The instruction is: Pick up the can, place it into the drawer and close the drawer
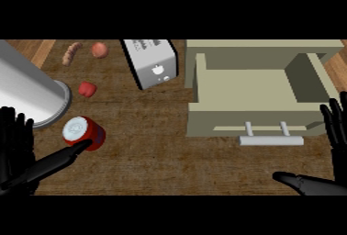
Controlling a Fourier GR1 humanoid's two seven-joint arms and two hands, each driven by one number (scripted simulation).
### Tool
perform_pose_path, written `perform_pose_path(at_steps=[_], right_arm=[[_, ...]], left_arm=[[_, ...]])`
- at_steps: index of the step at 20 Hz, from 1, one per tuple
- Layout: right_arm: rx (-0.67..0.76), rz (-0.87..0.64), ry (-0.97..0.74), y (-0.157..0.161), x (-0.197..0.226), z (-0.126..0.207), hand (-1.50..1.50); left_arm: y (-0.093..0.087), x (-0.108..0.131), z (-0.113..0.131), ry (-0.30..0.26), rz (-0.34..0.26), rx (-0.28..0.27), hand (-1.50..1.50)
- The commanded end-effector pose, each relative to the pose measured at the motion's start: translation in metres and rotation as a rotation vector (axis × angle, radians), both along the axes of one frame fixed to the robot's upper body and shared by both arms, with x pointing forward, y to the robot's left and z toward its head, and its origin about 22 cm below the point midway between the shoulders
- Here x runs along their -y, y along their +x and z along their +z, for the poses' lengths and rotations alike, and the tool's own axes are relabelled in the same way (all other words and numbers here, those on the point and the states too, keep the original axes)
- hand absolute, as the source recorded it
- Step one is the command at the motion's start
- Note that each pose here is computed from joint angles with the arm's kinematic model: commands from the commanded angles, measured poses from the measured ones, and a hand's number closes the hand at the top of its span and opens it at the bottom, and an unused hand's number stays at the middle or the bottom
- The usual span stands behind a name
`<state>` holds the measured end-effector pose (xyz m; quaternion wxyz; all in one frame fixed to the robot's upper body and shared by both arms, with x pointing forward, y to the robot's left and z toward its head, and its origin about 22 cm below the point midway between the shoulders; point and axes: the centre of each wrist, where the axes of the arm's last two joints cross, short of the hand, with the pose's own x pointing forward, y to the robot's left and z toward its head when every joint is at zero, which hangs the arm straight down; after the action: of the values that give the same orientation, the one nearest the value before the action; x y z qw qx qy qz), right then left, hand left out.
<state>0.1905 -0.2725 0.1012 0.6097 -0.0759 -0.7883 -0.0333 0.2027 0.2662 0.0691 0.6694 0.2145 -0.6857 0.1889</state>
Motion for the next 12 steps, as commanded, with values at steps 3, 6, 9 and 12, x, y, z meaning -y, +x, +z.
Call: perform_pose_path(at_steps=[3,6,9,12], right_arm=[[0.012,0.020,-0.013,-0.019,0.010,0.024,-1.50],[-0.002,-0.004,-0.011,-0.014,0.010,-0.004,-1.50],[0.023,-0.021,-0.010,-0.016,0.025,0.016,-1.50],[0.006,-0.009,-0.006,-0.025,-0.001,0.009,-1.50]], left_arm=[[0.006,0.020,-0.049,-0.003,0.026,-0.036,-1.50],[0.005,0.009,-0.067,0.003,0.020,-0.051,-1.50],[-0.003,0.004,-0.076,0.012,0.053,-0.075,-1.50],[0.010,-0.012,-0.092,-0.010,0.084,-0.066,-1.50]])
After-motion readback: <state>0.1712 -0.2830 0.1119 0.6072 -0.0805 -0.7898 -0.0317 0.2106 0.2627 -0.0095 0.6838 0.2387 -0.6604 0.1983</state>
